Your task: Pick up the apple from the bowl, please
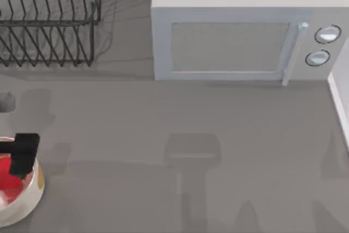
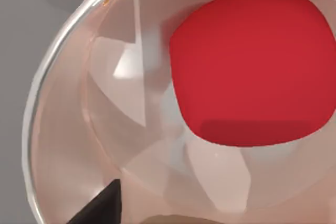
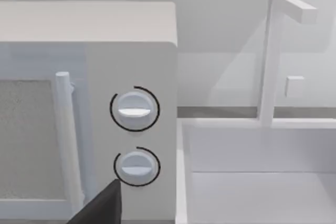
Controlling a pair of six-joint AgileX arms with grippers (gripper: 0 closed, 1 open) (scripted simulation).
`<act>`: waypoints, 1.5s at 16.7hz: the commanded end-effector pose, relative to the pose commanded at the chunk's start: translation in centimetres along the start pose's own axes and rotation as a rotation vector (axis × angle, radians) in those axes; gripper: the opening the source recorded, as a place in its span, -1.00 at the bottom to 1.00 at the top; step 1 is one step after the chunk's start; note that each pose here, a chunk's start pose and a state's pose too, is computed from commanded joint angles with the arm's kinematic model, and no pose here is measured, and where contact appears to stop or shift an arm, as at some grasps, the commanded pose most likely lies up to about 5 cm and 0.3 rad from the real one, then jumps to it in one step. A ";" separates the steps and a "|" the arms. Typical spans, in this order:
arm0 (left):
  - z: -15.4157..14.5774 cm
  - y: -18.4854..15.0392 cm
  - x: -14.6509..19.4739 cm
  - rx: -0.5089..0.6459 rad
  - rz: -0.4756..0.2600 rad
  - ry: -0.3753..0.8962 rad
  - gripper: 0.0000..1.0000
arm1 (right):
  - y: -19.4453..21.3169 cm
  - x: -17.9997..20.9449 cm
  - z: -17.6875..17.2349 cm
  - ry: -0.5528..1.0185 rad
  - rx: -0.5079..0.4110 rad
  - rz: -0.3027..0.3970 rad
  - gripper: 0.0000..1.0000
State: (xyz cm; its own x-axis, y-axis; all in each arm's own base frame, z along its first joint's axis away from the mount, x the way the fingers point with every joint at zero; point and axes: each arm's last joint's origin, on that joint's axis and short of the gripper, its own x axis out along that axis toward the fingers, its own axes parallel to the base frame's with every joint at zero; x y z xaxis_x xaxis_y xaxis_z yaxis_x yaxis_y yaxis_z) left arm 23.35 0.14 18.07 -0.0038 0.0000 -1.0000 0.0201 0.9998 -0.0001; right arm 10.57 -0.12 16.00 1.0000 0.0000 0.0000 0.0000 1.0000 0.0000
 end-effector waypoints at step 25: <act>-0.1 0.0 6.8 0.000 0.000 -0.004 -0.96 | 0.0 0.0 0.0 0.000 0.000 0.000 1.00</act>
State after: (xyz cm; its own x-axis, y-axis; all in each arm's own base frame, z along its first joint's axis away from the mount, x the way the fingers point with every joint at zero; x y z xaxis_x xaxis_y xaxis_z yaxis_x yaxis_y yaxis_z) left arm 23.21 0.14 11.28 0.0000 0.0000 -1.0000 0.0200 0.9998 0.0000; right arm 10.57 -0.12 16.00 1.0000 0.0000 0.0000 0.0000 1.0000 0.0000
